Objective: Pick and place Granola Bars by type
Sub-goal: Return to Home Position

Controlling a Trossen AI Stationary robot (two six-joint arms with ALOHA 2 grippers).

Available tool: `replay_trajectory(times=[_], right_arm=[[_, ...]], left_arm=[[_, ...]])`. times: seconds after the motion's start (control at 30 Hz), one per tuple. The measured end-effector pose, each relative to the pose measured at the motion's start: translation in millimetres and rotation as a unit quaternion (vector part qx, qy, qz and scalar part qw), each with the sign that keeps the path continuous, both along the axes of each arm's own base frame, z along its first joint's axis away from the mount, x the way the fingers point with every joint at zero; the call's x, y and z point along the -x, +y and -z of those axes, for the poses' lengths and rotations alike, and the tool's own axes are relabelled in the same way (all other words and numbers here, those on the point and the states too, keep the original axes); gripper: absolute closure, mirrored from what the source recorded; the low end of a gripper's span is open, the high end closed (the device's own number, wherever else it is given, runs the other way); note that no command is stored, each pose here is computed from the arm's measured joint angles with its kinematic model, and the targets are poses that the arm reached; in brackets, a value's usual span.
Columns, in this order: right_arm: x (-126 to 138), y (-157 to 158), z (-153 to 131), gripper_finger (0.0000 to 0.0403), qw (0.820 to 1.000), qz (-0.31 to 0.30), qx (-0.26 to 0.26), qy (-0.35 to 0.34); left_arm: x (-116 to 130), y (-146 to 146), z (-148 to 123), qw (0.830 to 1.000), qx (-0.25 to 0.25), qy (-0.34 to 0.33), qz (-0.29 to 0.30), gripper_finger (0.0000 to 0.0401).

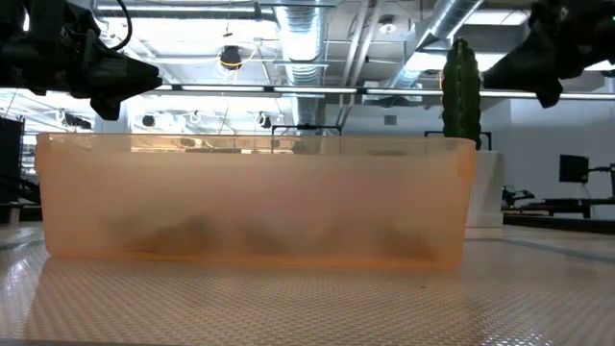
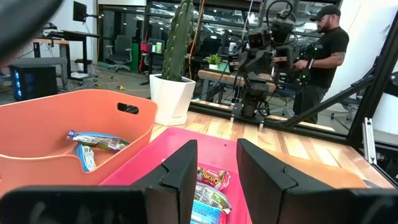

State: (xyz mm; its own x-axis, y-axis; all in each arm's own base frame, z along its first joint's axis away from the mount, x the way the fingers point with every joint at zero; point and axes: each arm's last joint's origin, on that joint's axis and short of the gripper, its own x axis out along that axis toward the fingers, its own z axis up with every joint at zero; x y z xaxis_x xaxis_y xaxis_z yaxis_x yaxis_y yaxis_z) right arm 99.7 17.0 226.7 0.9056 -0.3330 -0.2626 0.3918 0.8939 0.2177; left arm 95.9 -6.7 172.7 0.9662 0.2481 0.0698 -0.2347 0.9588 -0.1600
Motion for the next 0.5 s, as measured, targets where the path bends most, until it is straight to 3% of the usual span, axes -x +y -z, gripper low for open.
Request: replay_trajectory(times=[0.07,0.2,0.3,0.5], right_arm=[[4,0,2,0.0321,1.0,-0.005,0.019,-0.003],[7,6,11,0.0321,0.986,-0.133,0.1,0.026],[10,9,23,0.0321,0.973,-0.208,0.099,0.019],[16,12,45,0.0321,0.954,-0.288,0.071,-0.042]], left_arm=[[0,0,0,1.0,0.0,0.0,0.0,0.0296],[0,0,0,1.0,0.0,0.0,0.0,0.0296],[0,0,0,1.0,0.0,0.0,0.0,0.0296],[0,0,0,1.0,0.0,0.0,0.0,0.0296]])
